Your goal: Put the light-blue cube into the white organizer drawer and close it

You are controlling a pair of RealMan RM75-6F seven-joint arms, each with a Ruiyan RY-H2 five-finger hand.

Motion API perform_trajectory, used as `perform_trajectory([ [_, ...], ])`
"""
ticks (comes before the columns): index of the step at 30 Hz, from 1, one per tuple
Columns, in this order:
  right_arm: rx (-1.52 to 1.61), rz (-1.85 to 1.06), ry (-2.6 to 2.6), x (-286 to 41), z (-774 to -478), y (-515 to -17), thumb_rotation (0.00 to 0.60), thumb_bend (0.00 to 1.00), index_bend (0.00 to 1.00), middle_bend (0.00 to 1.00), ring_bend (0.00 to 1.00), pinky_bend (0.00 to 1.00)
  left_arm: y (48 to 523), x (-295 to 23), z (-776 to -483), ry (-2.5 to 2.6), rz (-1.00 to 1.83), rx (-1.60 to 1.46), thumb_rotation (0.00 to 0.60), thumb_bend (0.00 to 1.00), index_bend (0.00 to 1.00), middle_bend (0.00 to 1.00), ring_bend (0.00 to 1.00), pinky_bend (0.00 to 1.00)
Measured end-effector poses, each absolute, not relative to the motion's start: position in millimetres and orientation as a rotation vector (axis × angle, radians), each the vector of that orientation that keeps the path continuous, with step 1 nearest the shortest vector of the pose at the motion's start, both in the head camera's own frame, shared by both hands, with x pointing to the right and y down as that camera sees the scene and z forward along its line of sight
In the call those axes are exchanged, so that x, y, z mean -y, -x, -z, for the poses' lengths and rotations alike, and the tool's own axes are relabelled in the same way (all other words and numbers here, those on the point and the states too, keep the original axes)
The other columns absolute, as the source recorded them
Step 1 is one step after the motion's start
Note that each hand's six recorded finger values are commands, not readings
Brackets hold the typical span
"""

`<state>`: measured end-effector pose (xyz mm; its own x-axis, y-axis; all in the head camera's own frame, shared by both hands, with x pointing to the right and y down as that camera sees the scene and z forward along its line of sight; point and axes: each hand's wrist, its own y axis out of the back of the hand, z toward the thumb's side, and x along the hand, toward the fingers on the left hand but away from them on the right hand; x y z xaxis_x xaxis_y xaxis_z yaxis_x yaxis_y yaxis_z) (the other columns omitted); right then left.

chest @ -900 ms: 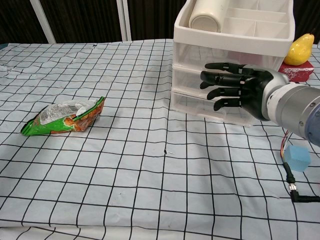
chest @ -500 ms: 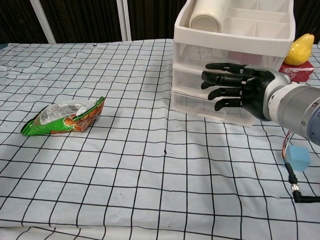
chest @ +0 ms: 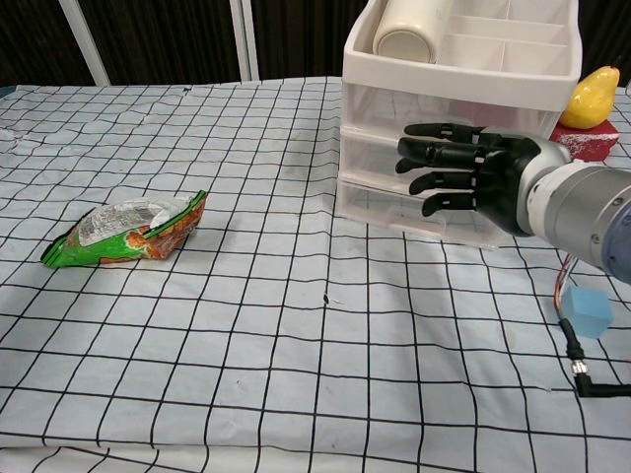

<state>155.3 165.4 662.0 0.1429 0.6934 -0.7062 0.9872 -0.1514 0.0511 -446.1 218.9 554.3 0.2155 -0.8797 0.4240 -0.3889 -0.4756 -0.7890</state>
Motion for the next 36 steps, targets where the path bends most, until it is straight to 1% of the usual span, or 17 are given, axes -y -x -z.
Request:
perform_trajectory([
  [4,-1.598,0.742,-1.907,-166,-663,-154,0.600,0.36,0.10,0.56,0.59,0.64,446,-219,-554,1.967,1.215,-1.169,0.600,0.02,0.00,0.00,0.00,0.00],
  [10,-1.587,0.738,-1.904,-166,-663,-152,0.600,0.36,0.17,0.56,0.59,0.64,446,-219,-554,1.967,1.215,-1.170,0.600,0.02,0.00,0.00,0.00,0.00],
  [13,-1.577,0.734,-1.905,-168,-662,-151,0.600,0.36,0.19,0.56,0.59,0.64,446,-219,-554,1.968,1.215,-1.169,0.600,0.02,0.00,0.00,0.00,0.00],
  [28,-1.493,0.738,-1.956,-190,-653,-145,0.600,0.36,0.21,0.56,0.59,0.64,444,-222,-555,1.967,1.219,-1.155,0.600,0.02,0.00,0.00,0.00,0.00],
  [29,-1.488,0.740,-1.961,-192,-652,-145,0.600,0.36,0.19,0.56,0.59,0.64,444,-222,-555,1.967,1.220,-1.155,0.600,0.02,0.00,0.00,0.00,0.00],
  [31,-1.476,0.746,-1.970,-196,-651,-145,0.600,0.36,0.13,0.56,0.58,0.64,444,-222,-555,1.967,1.221,-1.156,0.600,0.02,0.00,0.00,0.00,0.00],
  [33,-1.464,0.757,-1.981,-201,-651,-146,0.600,0.36,0.06,0.55,0.58,0.64,444,-222,-555,1.967,1.221,-1.155,0.600,0.02,0.00,0.00,0.00,0.00],
  [36,-1.451,0.781,-2.011,-206,-649,-148,0.600,0.36,0.01,0.55,0.57,0.64,444,-222,-555,1.966,1.218,-1.154,0.600,0.02,0.00,0.00,0.00,0.00],
])
